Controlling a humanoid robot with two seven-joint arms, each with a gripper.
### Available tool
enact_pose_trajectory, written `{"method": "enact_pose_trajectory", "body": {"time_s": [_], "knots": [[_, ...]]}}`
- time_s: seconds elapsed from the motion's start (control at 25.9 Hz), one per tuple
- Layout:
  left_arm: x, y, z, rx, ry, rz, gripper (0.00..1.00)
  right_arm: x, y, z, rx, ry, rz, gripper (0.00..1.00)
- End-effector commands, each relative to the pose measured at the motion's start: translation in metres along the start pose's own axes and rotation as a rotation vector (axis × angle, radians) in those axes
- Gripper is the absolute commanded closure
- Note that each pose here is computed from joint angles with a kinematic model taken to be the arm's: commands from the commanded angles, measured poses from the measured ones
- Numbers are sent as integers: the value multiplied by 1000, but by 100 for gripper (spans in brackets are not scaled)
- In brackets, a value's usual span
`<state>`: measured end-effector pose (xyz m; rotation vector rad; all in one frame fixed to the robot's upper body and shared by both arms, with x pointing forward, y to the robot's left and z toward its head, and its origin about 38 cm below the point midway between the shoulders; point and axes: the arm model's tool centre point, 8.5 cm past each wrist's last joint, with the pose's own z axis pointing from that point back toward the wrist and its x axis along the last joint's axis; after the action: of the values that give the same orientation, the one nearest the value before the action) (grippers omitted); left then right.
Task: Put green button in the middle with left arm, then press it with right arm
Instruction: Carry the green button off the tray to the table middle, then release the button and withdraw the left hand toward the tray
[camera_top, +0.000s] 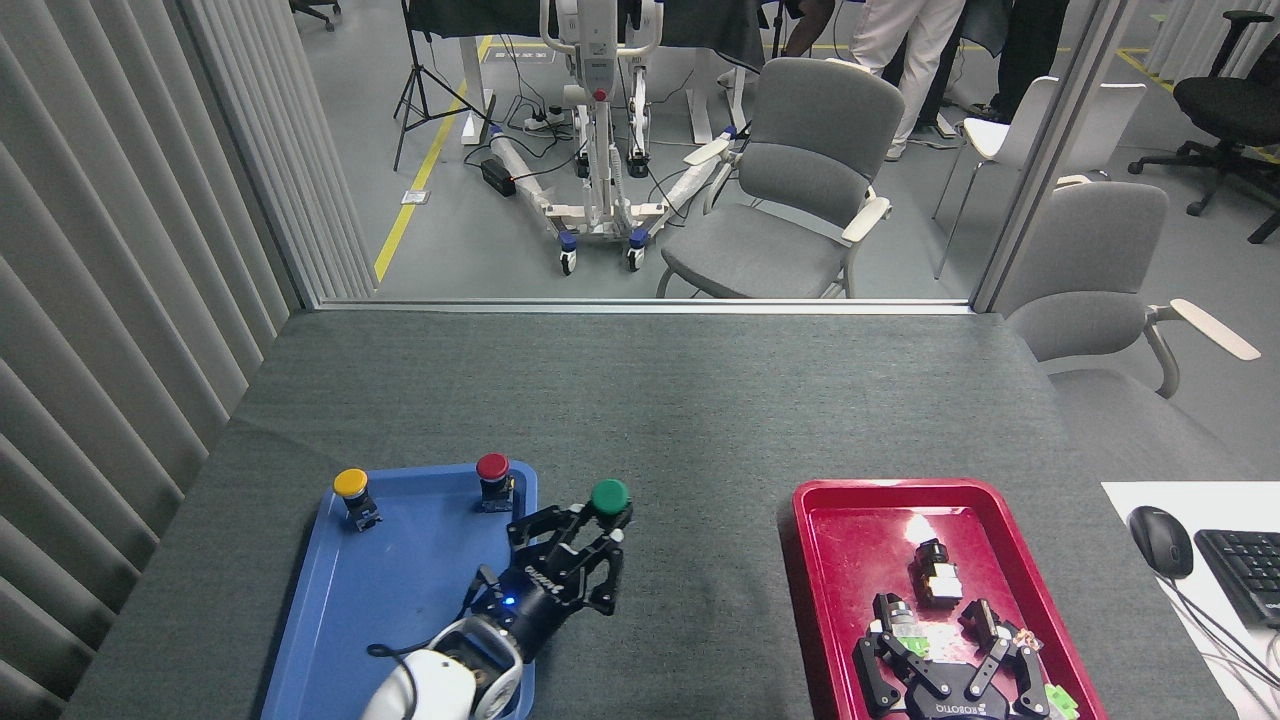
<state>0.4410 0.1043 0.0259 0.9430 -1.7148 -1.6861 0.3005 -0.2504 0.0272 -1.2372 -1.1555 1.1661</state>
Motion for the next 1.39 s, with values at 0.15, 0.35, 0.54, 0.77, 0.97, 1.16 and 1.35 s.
{"method": "enact_pose_trajectory", "body": {"time_s": [0.15, 0.35, 0.54, 0.77, 0.97, 1.16, 1.35], "knots": [[26, -42, -7, -156, -47, 58, 100, -1, 0, 0, -7, 0, 4, 1], [39, -45, -1, -140, -65, 81, 100, 2, -3, -4, -22, -3, 2, 1], [45, -54, 12, -153, -73, 88, 100, 15, 3, -4, -6, -7, 12, 1], [48, -54, 12, -145, -53, 104, 2, 30, 9, -11, 11, -49, -6, 1], [48, -54, 12, -144, -54, 103, 1, 40, 7, -19, 2, -83, -18, 13], [49, -37, 5, -87, -46, 88, 1, 47, 7, -27, 2, -119, -20, 25], [5, -1, 64, 43, 111, 54, 1, 60, -1, -42, -19, -163, -33, 35]]}}
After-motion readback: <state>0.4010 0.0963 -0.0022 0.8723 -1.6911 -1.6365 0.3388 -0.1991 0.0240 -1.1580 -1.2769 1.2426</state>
